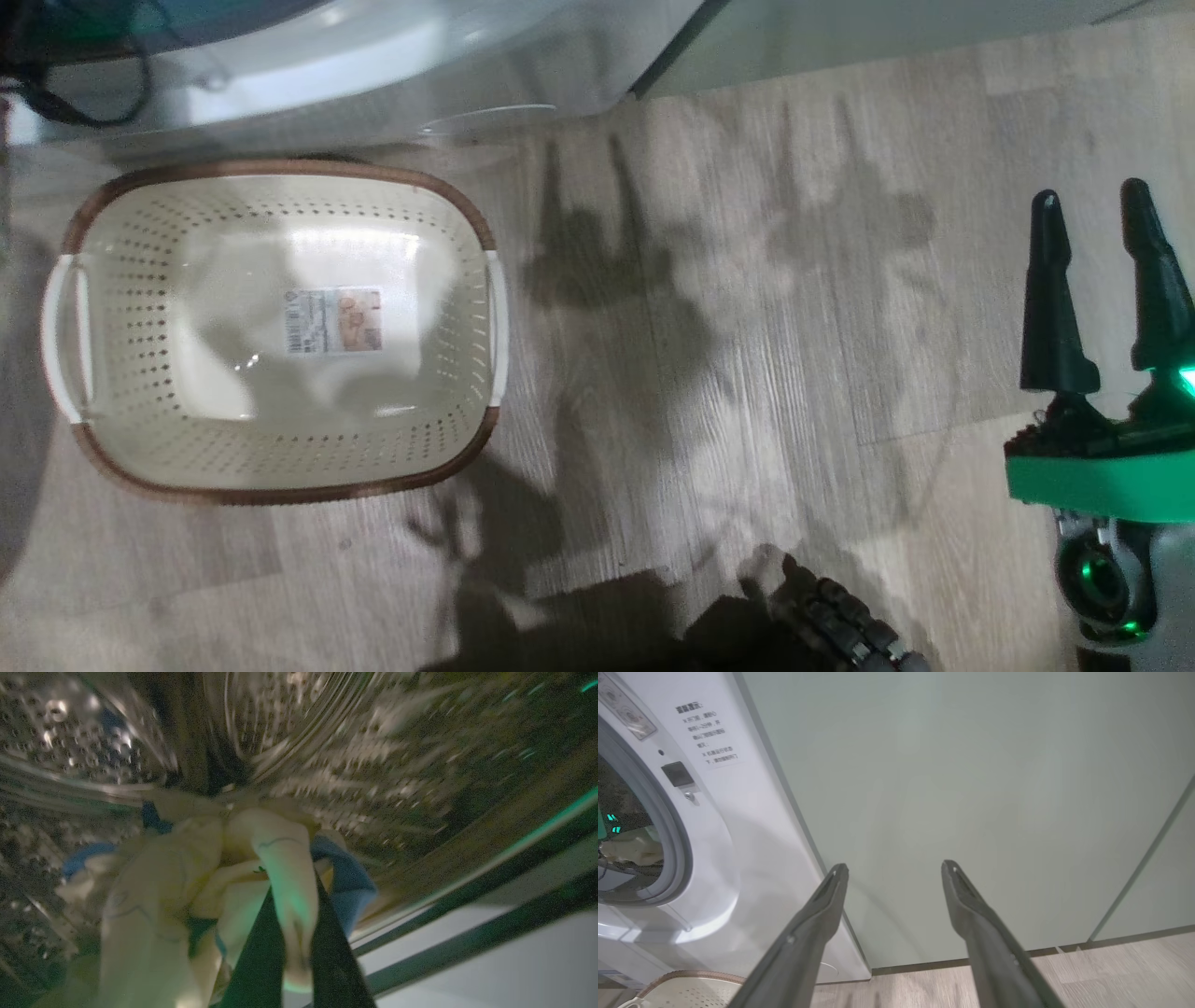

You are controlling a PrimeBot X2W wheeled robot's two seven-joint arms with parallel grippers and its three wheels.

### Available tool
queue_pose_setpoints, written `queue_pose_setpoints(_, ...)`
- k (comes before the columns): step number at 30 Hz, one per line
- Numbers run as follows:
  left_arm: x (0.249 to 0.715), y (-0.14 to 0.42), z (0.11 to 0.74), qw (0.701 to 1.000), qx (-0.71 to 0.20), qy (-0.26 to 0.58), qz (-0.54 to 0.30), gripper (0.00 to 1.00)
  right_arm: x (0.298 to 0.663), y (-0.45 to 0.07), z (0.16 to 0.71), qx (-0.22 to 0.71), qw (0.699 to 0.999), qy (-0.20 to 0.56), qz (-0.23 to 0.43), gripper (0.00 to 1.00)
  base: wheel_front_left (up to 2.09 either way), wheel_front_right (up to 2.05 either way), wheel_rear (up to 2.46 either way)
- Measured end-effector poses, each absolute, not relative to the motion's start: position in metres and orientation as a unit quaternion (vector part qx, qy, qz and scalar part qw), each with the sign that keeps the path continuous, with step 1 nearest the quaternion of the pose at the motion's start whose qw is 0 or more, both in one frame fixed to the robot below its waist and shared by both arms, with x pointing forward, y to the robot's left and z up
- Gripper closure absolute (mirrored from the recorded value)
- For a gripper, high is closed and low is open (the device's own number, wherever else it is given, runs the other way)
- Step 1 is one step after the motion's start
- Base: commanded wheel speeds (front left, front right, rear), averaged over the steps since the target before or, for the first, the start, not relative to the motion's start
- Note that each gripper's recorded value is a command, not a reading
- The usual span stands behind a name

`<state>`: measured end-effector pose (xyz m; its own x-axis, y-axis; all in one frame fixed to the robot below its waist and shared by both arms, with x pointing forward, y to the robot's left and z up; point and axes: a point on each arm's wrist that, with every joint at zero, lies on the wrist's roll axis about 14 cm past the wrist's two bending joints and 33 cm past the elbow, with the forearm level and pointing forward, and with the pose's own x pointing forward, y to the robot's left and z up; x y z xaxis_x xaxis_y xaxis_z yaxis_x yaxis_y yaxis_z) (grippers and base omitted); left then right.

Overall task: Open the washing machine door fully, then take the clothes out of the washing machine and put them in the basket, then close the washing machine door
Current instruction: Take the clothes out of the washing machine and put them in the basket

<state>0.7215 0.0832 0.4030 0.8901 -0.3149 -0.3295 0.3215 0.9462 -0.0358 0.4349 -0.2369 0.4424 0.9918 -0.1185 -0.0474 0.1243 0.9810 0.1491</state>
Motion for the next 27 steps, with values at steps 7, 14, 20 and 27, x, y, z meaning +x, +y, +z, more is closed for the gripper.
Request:
queue_pose_setpoints(7,0.695,0.089,0.433,0.983,-0.018,0.085,-0.163,1.00,0.442,-0.227,0.448,0.068,0.997,0.008,-0.043,0.00,0.00,0.00,0.00)
queue_pose_setpoints(14,0.649,0.110,0.477,0.990,-0.051,-0.018,-0.132,1.00,0.444,-0.214,0.457,0.057,0.998,-0.005,-0.022,0.00,0.00,0.00,0.00)
queue_pose_setpoints(20,0.601,0.124,0.493,0.991,-0.061,-0.058,-0.106,1.00,0.439,-0.202,0.464,0.052,0.999,-0.011,-0.005,0.00,0.00,0.00,0.00)
queue_pose_setpoints(27,0.556,0.140,0.531,0.988,-0.063,-0.123,-0.075,1.00,0.439,-0.188,0.481,0.049,0.998,-0.034,0.017,0.00,0.00,0.00,0.00)
